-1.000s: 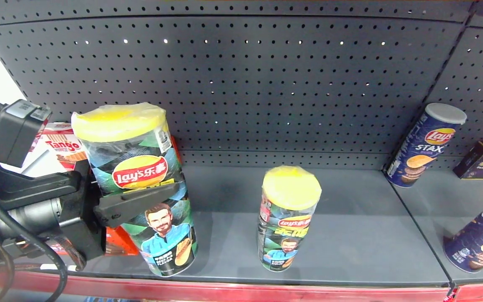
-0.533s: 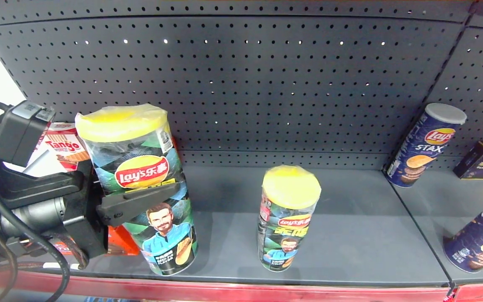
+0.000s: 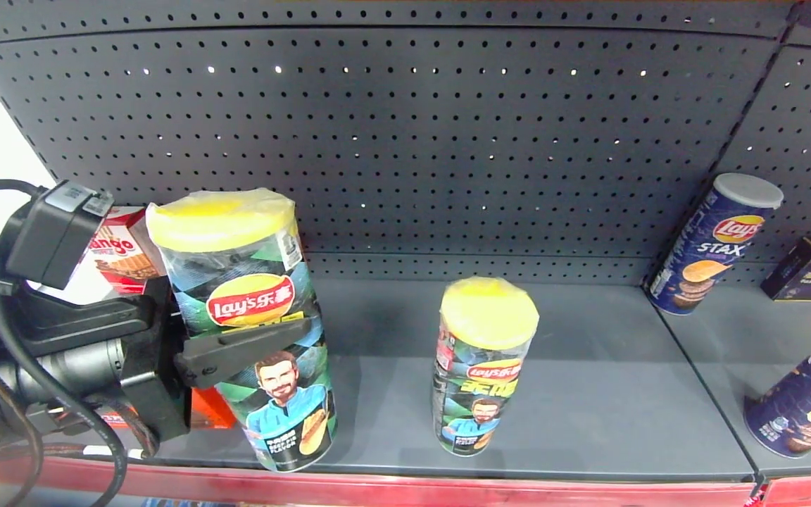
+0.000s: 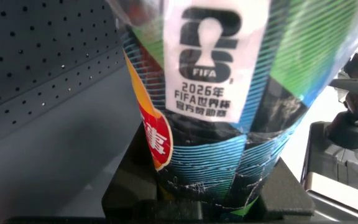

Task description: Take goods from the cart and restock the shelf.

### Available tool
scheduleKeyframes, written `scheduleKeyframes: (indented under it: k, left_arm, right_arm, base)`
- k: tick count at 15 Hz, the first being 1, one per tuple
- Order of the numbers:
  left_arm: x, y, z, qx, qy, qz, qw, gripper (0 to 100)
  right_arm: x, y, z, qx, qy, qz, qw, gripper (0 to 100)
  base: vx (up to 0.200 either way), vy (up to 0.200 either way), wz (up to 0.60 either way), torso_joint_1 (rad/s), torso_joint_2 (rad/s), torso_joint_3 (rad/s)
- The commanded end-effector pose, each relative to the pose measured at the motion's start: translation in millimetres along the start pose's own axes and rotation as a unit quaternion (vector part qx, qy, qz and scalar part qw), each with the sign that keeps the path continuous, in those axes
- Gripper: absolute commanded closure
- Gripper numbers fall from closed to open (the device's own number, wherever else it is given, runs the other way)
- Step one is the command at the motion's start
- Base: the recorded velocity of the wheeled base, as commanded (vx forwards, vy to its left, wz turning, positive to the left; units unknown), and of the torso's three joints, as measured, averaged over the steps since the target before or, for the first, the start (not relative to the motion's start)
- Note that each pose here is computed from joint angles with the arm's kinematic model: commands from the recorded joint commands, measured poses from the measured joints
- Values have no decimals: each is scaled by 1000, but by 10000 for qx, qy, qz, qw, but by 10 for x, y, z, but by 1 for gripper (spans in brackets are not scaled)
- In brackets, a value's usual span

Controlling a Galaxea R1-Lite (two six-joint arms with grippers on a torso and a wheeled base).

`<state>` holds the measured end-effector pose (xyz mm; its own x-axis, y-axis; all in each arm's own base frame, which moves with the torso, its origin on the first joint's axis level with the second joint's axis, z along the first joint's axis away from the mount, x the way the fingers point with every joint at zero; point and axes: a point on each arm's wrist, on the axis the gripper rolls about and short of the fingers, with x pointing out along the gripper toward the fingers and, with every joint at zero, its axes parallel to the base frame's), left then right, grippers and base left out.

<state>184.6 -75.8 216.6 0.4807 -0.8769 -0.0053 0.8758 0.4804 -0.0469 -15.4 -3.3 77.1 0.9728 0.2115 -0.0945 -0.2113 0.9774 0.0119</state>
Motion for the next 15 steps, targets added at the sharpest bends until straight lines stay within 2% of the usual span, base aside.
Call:
scheduleKeyframes:
  k: [1, 5, 8, 9, 10, 11, 12, 13, 14, 15]
  left_arm:
    - [17, 18, -1, -17, 13, -6, 10000, 100]
    - [42, 53, 58, 11, -41, -155, 9999, 100]
    - [128, 138, 264, 190, -239, -118, 9995, 100]
    - [198, 213, 289, 148, -232, 182, 9995, 100]
    - [303, 316, 346, 187, -284, 271, 9991, 100]
    - [396, 406, 414, 241, -335, 207, 9989, 100]
    - [537, 553, 412, 250, -317, 209, 9990, 100]
    - [650, 653, 375, 322, -271, 222, 9989, 100]
    - [724, 701, 360, 420, -235, 203, 9986, 100]
    - [826, 693, 279, 425, -132, 137, 9989, 100]
  right_arm:
    - [6, 1, 4, -67, 18, 11, 10000, 0]
    - [6, 0, 4, -52, 17, -4, 10000, 0]
    - [6, 0, 4, -52, 17, -4, 10000, 0]
    - [7, 0, 5, -44, 25, -4, 10000, 0]
    - [7, 0, 5, -52, 25, -4, 10000, 0]
    - [6, 0, 4, -52, 17, -4, 10000, 0]
    - [6, 0, 4, -52, 17, -4, 10000, 0]
    - [6, 0, 4, -44, 17, -4, 10000, 0]
    - [7, 0, 5, -44, 25, -4, 10000, 0]
    - [7, 0, 5, -44, 25, -4, 10000, 0]
  base:
    - [0, 0, 0, 0, 0, 0]
    - [0, 0, 0, 0, 0, 0]
    - [0, 0, 0, 0, 0, 0]
    - [0, 0, 0, 0, 0, 0]
    - [0, 0, 0, 0, 0, 0]
    - [0, 0, 0, 0, 0, 0]
    - [0, 0, 0, 0, 0, 0]
    - [0, 0, 0, 0, 0, 0]
    - [0, 0, 0, 0, 0, 0]
    - [0, 0, 0, 0, 0, 0]
